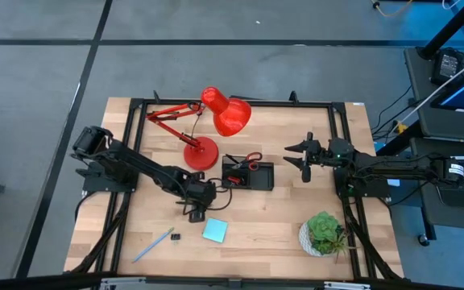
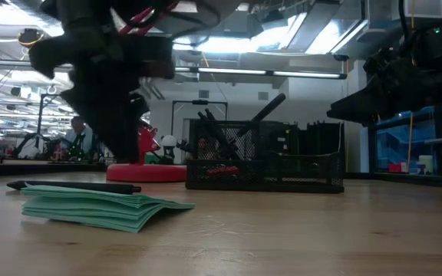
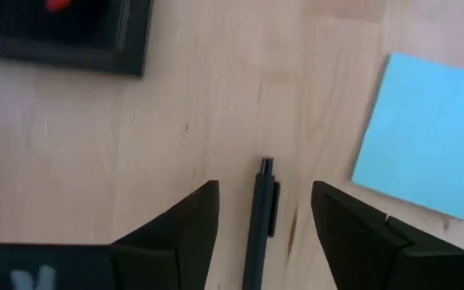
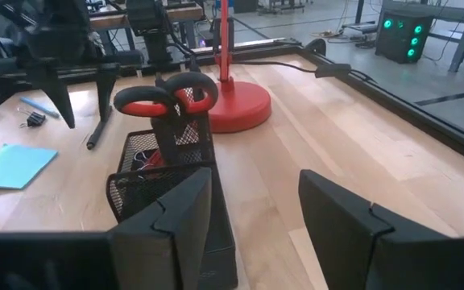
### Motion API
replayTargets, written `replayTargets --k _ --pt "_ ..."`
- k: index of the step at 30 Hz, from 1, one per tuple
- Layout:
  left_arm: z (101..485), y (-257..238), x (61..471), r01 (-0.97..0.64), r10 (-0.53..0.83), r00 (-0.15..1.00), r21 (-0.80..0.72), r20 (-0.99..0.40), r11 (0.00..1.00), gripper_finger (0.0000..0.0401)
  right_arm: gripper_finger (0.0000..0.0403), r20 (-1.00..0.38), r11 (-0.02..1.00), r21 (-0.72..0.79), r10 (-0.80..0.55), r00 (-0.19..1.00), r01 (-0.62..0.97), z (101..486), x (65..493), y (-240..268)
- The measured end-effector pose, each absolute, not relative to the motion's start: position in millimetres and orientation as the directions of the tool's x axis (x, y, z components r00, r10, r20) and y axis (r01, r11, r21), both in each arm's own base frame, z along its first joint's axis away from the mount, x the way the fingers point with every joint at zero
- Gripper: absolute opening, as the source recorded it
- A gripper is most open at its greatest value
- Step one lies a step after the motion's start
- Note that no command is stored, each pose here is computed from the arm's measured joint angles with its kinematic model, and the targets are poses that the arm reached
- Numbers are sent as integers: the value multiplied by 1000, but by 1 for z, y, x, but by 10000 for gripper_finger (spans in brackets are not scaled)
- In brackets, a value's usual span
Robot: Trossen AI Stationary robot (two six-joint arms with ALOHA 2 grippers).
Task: Pick and place office supplies into organizer
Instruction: Put the black pen into the black desk organizer
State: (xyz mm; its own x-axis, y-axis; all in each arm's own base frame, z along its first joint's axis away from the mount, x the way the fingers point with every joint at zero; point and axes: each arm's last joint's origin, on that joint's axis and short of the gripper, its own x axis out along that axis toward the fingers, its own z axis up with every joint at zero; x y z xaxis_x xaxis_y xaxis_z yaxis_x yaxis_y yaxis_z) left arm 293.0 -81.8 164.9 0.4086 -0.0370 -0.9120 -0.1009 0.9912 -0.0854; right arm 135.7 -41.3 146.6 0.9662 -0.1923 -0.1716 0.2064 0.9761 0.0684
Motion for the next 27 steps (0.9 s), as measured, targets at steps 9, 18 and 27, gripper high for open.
replayTargets --k 9,18,27 --pt "166 -91 314 -2 -84 364 -91 -927 996 197 191 -172 976 65 -192 966 206 147 136 -41" --pt "146 -87 312 -41 -61 250 -73 -966 996 198 191 -172 977 64 -192 966 205 147 136 -41" --pt "135 -83 315 -66 -24 211 -39 -977 997 198 191 -172 977 64 -192 966 205 147 136 -41"
